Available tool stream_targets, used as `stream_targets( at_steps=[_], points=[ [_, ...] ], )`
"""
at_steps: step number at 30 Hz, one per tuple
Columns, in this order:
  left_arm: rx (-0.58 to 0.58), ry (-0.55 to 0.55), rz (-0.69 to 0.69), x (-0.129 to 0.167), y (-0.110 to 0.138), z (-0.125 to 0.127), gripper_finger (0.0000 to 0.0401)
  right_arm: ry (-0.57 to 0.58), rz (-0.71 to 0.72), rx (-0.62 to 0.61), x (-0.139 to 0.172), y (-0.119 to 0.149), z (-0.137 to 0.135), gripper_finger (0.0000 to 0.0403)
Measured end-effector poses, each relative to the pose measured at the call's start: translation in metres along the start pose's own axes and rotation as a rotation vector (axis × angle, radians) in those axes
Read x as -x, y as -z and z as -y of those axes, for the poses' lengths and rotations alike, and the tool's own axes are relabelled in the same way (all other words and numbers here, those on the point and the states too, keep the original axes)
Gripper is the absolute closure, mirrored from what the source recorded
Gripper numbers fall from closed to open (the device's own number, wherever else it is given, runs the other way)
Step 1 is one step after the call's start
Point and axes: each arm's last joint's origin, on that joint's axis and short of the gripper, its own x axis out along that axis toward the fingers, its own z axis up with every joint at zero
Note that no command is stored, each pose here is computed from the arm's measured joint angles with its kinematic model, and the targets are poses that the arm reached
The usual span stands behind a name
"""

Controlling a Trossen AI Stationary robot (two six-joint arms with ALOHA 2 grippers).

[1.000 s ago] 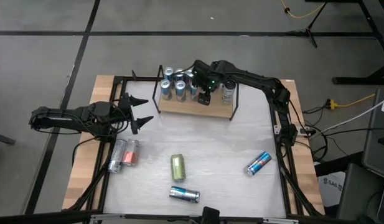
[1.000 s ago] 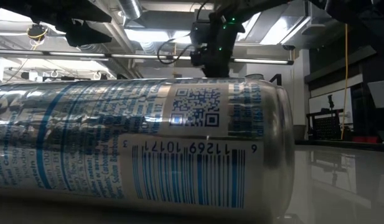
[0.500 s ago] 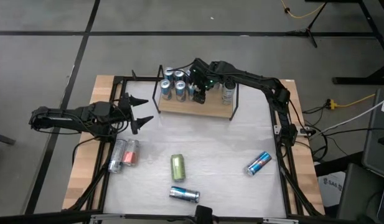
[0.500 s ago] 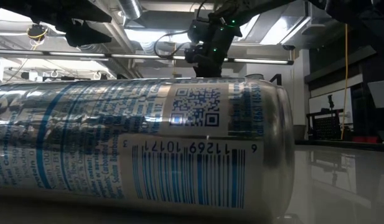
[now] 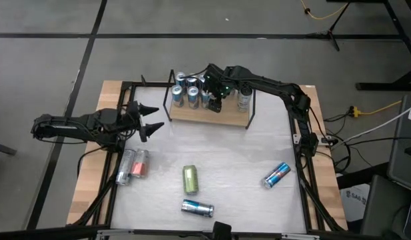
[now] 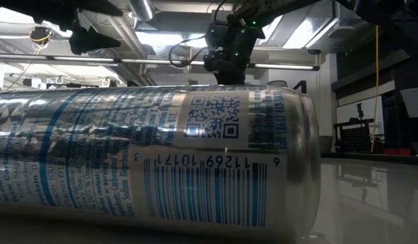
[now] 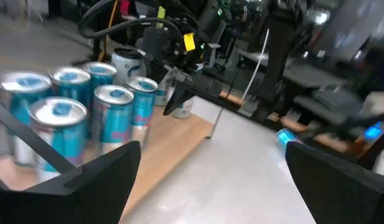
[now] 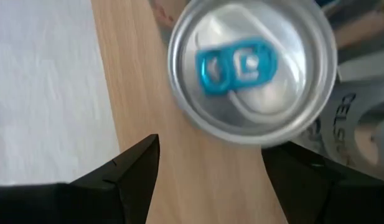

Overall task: Place canned beverage on shelf
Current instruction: Put the blue soda can on the shelf aligned with the other blue soda can, then put the blue soda can on the shelf aligned with the other blue soda cans

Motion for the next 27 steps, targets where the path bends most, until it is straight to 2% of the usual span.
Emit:
stream_targets(
  at_steps=[3, 6, 16, 22, 27],
  points=[
    [0.080, 0.025, 0.007, 0.002, -0.005, 0.002, 0.0006, -0.006, -0.019, 0.003, 0.004, 0.002, -0.004, 0.0132],
    [0.111, 0.035, 0.016, 0.003, -0.009, 0.003, 0.0006, 0.006, -0.015, 0.014, 0.013, 0.002, -0.009, 0.0132],
    [0.134, 0.063, -0.022, 0.000, -0.007, 0.005, 0.0006, 0.034, -0.006, 0.005, 0.043, 0.005, -0.035, 0.0132],
    [0.124, 0.075, -0.036, -0.002, -0.006, 0.006, 0.0006, 0.015, -0.029, -0.024, 0.058, 0.010, -0.062, 0.0132],
    [0.122, 0.076, -0.038, -0.002, -0.006, 0.006, 0.0006, -0.019, -0.049, -0.027, 0.063, 0.013, -0.098, 0.0132]
  ],
)
